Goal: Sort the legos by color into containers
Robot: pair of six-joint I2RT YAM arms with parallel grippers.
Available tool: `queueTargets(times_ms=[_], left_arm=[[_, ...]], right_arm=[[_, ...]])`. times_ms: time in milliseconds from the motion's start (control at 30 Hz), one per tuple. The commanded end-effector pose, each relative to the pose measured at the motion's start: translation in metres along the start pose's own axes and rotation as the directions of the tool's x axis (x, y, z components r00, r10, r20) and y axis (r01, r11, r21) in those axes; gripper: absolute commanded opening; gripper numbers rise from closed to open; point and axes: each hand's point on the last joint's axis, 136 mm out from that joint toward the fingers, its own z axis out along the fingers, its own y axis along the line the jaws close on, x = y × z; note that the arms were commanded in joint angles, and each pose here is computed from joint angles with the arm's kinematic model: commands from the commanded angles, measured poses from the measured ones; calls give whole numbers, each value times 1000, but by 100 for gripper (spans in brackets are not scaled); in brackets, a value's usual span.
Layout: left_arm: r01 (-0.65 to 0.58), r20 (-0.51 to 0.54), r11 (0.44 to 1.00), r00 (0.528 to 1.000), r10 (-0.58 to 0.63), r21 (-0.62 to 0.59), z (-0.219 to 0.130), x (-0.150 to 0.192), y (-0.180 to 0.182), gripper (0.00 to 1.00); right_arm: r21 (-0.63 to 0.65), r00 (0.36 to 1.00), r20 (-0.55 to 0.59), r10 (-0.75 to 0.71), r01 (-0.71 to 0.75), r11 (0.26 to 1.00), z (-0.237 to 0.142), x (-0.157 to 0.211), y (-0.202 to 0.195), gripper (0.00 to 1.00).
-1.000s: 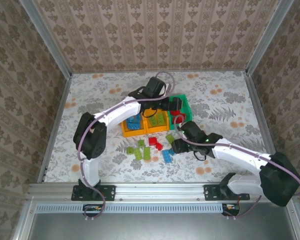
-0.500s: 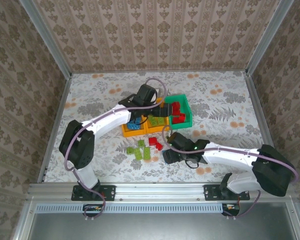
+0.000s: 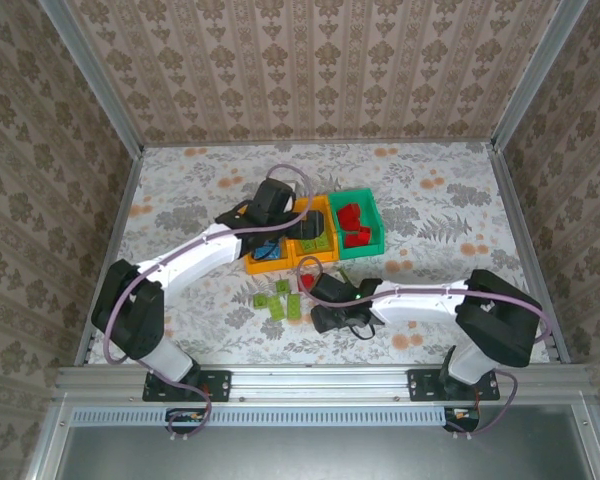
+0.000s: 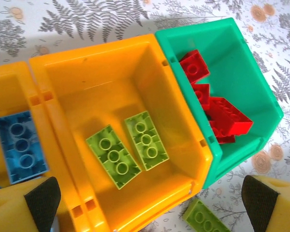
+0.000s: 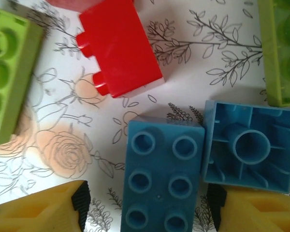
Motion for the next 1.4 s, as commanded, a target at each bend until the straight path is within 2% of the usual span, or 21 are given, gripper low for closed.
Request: queueTargets(times_ms=[0, 67, 200, 333, 500, 633, 833, 933, 1033, 1167, 1367], left_arm=[[-10, 33, 999, 999, 11, -33, -12, -4, 11, 100], [-6, 37, 999, 999, 8, -39, -16, -4, 15, 100], [4, 40, 997, 999, -2, -74, -22, 0, 28, 100], [17, 39, 992, 999, -13, -123, -30, 6, 46, 100], [46, 56, 979, 998, -35, -198, -45, 15, 74, 100], [93, 74, 962, 994, -76, -256, -60, 27, 98, 100], [162, 58, 938, 987, -152, -307, -70, 55, 122, 100], [199, 30, 921, 979, -201, -335, -71, 73, 133, 100], [220, -11, 924, 972, -236, -314, -71, 91, 135, 100], [237, -40, 923, 964, -261, -304, -73, 112, 136, 100], [255, -101, 922, 950, -295, -293, -72, 136, 131, 100]], right_arm=[[85, 1000, -22, -7, 8, 996, 2, -1, -8, 65], [94, 999, -28, -20, 23, 995, 4, -1, -7, 59], [89, 999, -12, -51, 52, 995, -2, -6, 1, 36], [55, 998, 18, -61, 60, 997, -17, -11, 8, 25], [-40, 991, 122, -52, 57, 998, -50, -40, 18, 25], [-160, 978, 209, -5, 39, 986, -73, -81, 28, 26], [-324, 960, 267, 88, 4, 946, -84, -155, 45, 26], [-380, 958, 263, 111, -3, 925, -80, -191, 59, 25], [-414, 955, 250, 157, -41, 909, -69, -220, 64, 25], [-403, 956, 236, 174, -67, 913, -49, -249, 67, 27], [-355, 961, 211, 182, -98, 930, -15, -273, 63, 31]])
